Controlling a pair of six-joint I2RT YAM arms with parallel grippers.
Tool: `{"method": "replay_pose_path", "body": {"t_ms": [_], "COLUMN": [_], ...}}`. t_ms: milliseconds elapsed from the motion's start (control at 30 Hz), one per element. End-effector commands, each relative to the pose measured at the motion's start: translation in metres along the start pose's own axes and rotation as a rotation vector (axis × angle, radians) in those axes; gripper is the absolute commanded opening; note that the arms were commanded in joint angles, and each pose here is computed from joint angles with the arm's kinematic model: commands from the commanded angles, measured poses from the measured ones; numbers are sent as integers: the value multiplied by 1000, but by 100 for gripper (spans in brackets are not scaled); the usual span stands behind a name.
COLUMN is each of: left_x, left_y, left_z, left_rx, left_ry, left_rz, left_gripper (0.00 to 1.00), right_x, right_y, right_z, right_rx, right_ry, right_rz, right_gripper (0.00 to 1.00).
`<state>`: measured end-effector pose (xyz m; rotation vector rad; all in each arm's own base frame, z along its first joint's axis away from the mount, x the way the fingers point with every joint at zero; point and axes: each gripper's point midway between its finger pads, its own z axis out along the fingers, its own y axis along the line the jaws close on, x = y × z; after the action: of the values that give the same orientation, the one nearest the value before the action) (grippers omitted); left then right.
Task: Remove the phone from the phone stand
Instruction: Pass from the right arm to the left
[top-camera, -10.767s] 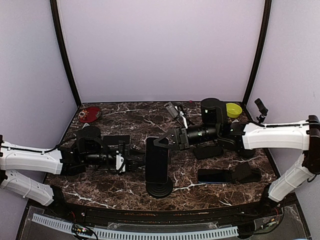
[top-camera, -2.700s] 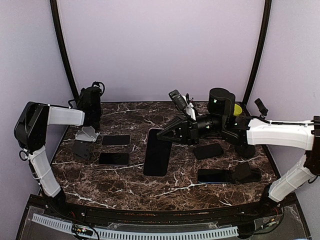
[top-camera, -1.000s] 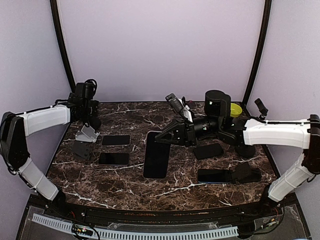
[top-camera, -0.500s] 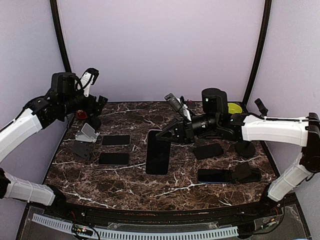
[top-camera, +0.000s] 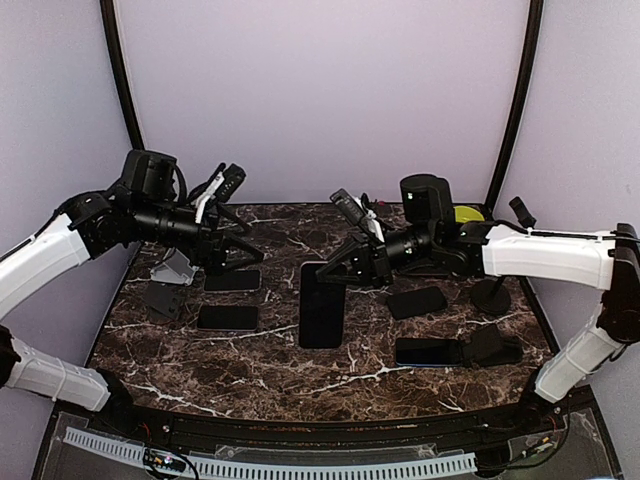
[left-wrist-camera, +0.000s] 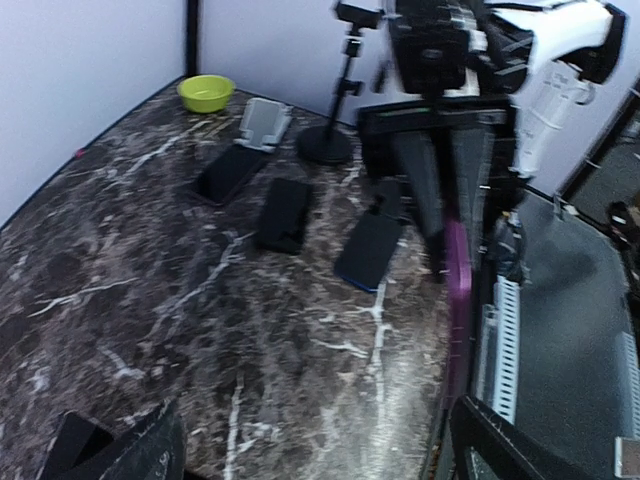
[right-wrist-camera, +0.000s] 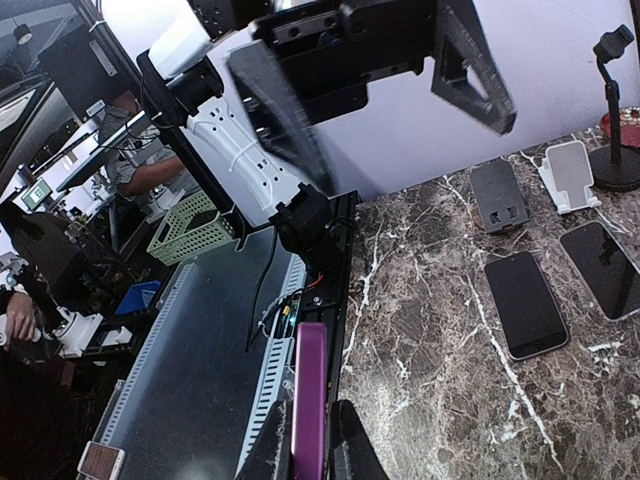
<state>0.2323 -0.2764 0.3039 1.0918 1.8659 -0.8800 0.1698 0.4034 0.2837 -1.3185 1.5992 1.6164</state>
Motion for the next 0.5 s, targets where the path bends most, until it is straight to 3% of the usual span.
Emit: {"method": "replay_pose_path", "body": {"t_ms": [0,200,467], "left_x": [-5,2,17], "left_y": [-63,-90,-96], "left_z": [4,31,57], "left_rx": [303,422,462], "left_ry": [-20,-2,37], "left_rz": [32,23,-29], "left_gripper": [93,79,66], "right_x": [-18,-16,-17], "right_y": [9,13,17], "right_z": [-4,-4,-6], "right_rx": [-38,-57,-66], "right_ry": [-23,-18,-22], "right_rz": [-78,-79,-87], "right_gripper": [0,0,0]}}
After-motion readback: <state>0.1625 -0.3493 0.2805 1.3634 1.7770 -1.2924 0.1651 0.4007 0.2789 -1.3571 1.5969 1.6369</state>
